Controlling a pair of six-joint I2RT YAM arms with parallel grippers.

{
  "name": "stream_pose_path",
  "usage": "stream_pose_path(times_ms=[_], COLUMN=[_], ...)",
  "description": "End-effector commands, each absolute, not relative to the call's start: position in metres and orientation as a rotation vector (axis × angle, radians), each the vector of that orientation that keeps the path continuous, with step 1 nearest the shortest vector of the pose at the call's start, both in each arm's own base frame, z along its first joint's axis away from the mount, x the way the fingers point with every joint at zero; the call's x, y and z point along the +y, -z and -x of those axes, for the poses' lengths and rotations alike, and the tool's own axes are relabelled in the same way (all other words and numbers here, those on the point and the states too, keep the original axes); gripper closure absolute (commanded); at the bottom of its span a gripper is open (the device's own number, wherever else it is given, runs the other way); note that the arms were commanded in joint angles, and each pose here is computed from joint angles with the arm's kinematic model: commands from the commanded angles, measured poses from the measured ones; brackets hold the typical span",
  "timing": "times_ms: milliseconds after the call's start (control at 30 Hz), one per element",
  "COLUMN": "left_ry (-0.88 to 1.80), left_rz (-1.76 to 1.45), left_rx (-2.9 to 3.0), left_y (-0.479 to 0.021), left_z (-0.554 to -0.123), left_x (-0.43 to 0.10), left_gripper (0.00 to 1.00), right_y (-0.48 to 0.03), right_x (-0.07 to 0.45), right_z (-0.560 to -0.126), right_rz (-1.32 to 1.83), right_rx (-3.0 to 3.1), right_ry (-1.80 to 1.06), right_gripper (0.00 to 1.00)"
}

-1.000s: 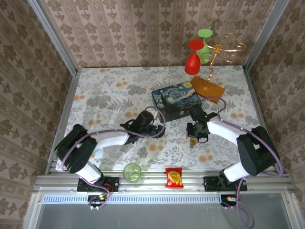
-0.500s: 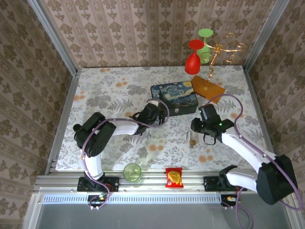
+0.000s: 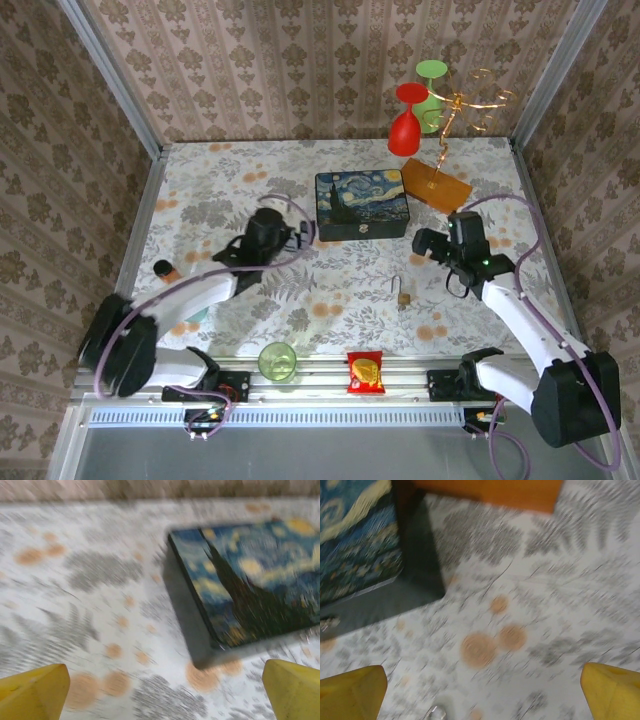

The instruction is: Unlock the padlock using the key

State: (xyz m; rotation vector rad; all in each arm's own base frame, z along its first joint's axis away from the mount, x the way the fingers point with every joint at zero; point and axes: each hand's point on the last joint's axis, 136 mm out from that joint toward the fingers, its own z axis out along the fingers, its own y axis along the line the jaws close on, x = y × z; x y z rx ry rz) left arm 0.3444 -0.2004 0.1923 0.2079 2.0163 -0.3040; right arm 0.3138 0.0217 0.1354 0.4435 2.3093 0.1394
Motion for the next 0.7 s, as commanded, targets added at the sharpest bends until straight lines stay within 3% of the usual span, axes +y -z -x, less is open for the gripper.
stream_pose_path(times_ms=[0,133,333,667], left_ry=[0.016,-0.213,-0.303,-0.133], left_rz=[-0.284,-0.207,-0.042,0.062], left_rx=[2.039,1.964,2.021,1.936], left_y=[-0.187,-0.186,-0.132,-0.119], left_z=[-0.335,-0.332,-0.336,-0.366], left_x=[-0.139,-0.074,0.0,0.02], left_gripper=[0.0,0.0,0.0,0.0], right_y=[-0.15,-0.151,-0.141,-0.127], right_x=[-0.02,-0.035,-0.06,-0.056], right_z=[-0.328,-0.335,-0.339,-0.369], right_rz=[-0.439,-0.359,-0.424,-0.369], right_rx=[2.159,1.954,1.851,1.784], right_ry=[0.073,0.119,0.176,0.15], right_gripper=[0.0,0.0,0.0,0.02])
